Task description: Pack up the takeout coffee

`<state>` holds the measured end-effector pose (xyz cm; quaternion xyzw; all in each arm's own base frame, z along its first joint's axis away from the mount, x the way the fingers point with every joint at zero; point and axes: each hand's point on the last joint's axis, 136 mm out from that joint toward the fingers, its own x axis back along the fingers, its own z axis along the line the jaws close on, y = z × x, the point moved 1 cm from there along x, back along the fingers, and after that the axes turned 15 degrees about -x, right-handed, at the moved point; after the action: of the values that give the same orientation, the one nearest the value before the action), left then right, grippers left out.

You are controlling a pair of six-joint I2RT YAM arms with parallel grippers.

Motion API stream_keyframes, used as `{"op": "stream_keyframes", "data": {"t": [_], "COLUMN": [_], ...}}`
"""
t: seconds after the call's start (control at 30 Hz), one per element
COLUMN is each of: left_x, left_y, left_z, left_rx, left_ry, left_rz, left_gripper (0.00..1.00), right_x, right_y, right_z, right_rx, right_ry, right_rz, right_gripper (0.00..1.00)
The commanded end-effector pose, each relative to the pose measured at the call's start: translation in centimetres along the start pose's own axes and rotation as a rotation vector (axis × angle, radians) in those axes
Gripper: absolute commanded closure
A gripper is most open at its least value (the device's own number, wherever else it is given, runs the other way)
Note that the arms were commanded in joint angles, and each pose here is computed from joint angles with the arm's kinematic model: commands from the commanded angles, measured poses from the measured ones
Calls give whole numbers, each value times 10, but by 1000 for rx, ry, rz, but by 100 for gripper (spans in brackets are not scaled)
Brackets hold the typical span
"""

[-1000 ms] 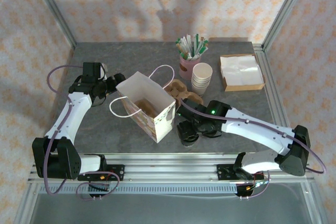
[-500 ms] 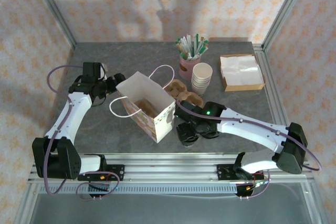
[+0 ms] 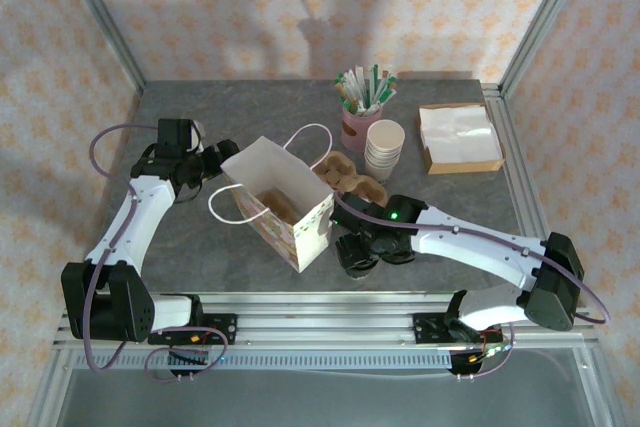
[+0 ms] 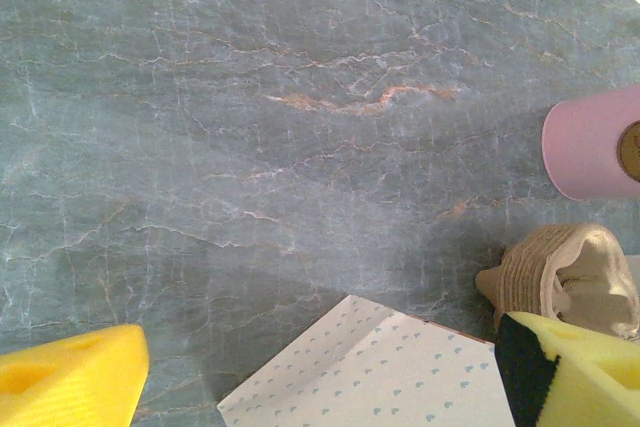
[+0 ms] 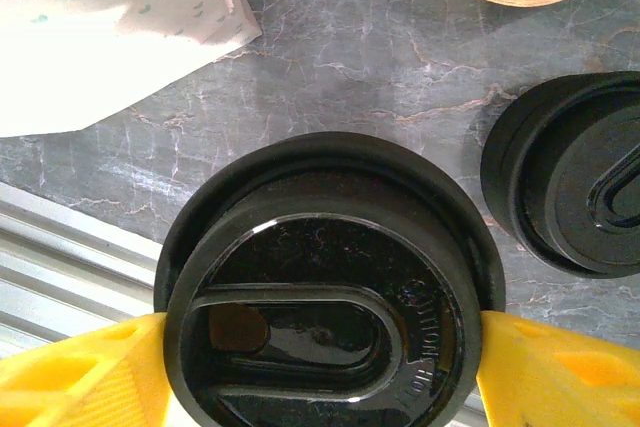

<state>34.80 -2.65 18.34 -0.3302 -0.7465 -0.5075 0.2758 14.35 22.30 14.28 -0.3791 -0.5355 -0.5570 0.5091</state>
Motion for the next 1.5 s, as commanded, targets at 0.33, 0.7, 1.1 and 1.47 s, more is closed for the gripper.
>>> {"op": "stream_keyframes", "data": {"t": [0.33,0.7,1.1,1.47], "left_x": [8,8,8,9], "left_y": [1,0,1,2], "left_z": [0,0,0,0], "left_rx": [-20,-19,-19,-17], "left_ry": [4,3,4,5], "left_rz": [-11,-9,-12,-16], "left_gripper": [9,9,9,9], "right_x": [-8,-13,0,67], "right_y": [1,0,4,19], "right_z": [-3,-3,-5,-12], "right_rx": [17,20,15,-78], "right_ry": [-41,-56,-48,62], "right_rz": [-4,5,-22,-179], "right_gripper": [24,24,35,36]}}
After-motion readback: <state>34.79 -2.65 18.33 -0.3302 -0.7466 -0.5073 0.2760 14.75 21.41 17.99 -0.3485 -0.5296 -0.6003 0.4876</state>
